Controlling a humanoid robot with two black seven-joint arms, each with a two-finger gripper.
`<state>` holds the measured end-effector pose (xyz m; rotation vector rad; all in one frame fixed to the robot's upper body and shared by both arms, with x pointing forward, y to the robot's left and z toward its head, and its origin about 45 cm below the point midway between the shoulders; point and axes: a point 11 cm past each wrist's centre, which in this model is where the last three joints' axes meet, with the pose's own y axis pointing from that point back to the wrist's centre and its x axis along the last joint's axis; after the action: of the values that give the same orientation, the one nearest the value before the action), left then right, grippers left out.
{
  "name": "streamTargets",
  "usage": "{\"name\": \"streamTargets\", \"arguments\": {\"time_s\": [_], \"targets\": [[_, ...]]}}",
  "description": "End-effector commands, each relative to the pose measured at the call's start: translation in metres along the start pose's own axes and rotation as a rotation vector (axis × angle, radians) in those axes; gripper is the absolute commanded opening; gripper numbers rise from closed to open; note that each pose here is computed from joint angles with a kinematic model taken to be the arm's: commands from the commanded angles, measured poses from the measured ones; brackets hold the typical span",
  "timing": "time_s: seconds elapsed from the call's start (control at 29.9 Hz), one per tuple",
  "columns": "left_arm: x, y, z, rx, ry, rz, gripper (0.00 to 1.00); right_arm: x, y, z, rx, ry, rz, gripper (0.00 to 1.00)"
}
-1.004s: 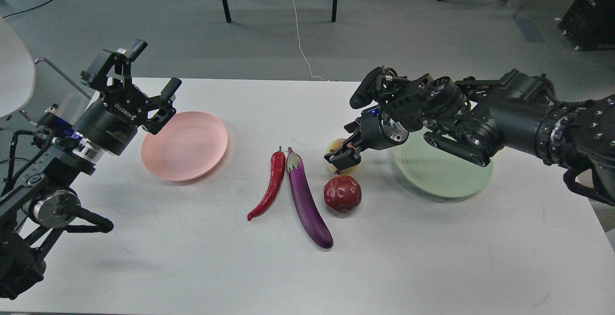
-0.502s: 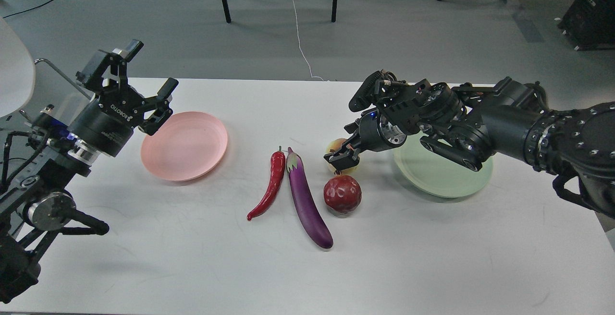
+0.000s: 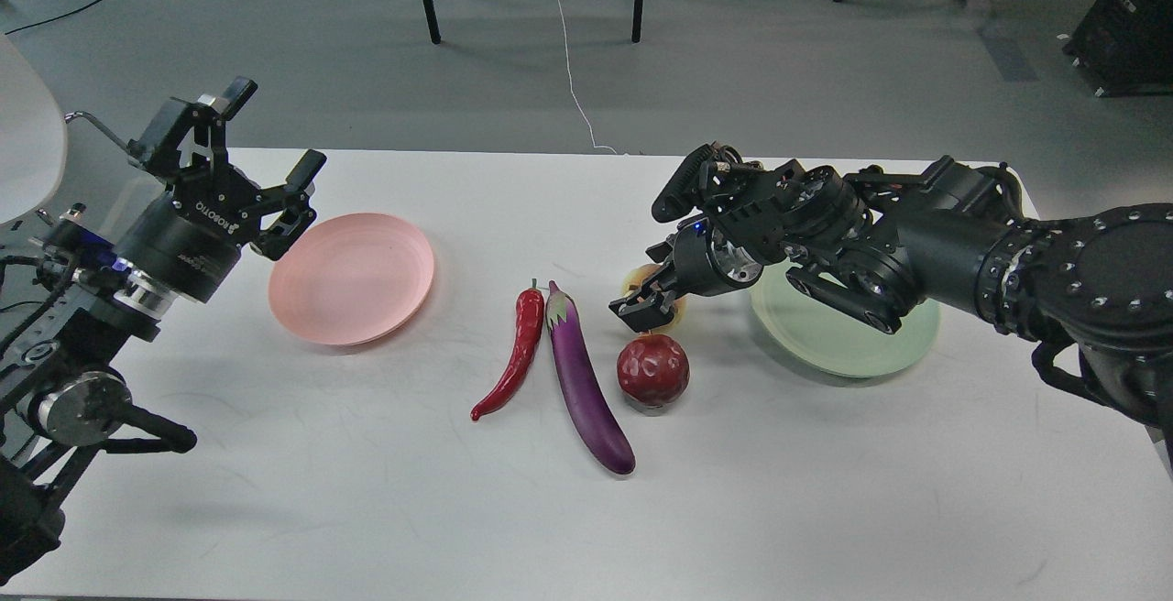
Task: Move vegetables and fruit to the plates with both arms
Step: 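Lower the right gripper onto the peach and close it, then carry the peach onto the green plate and release it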
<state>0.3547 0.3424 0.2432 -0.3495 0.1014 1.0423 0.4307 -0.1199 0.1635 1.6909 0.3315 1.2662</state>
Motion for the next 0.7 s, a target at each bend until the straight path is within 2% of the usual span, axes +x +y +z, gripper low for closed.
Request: {"name": "streamTargets", "arguments": {"time_s": [0.0, 0.07, 0.17, 0.37, 0.47, 0.67], "targets": [[0.0, 0.0, 0.0, 0.0, 0.0, 0.0, 0.98, -0.006, -0.002, -0.001, 0.004, -0.007, -0.008, 0.93], [0.0, 0.0, 0.0, 0.0, 0.0, 0.0, 0.98, -0.008, -0.003, 0.0, 0.002, -0.011, -0.007, 0.92], [0.0, 0.0, 0.0, 0.0, 0.0, 0.0, 0.98, -0.008, -0.003, 0.001, -0.002, -0.016, -0.005, 0.85], [0.0, 0.0, 0.0, 0.0, 0.0, 0.0, 0.98, -0.009, -0.002, 0.003, -0.005, -0.018, -0.004, 0.59], [0.0, 0.0, 0.0, 0.0, 0.0, 0.0, 0.98, -0.006, 0.002, 0.005, -0.008, -0.017, 0.001, 0.5], [-0.002, -0.001, 0.001, -0.003, 0.001, -0.006, 0.98, 0.008, 0.052, 0.04, -0.061, -0.052, 0.057, 0.5]]}}
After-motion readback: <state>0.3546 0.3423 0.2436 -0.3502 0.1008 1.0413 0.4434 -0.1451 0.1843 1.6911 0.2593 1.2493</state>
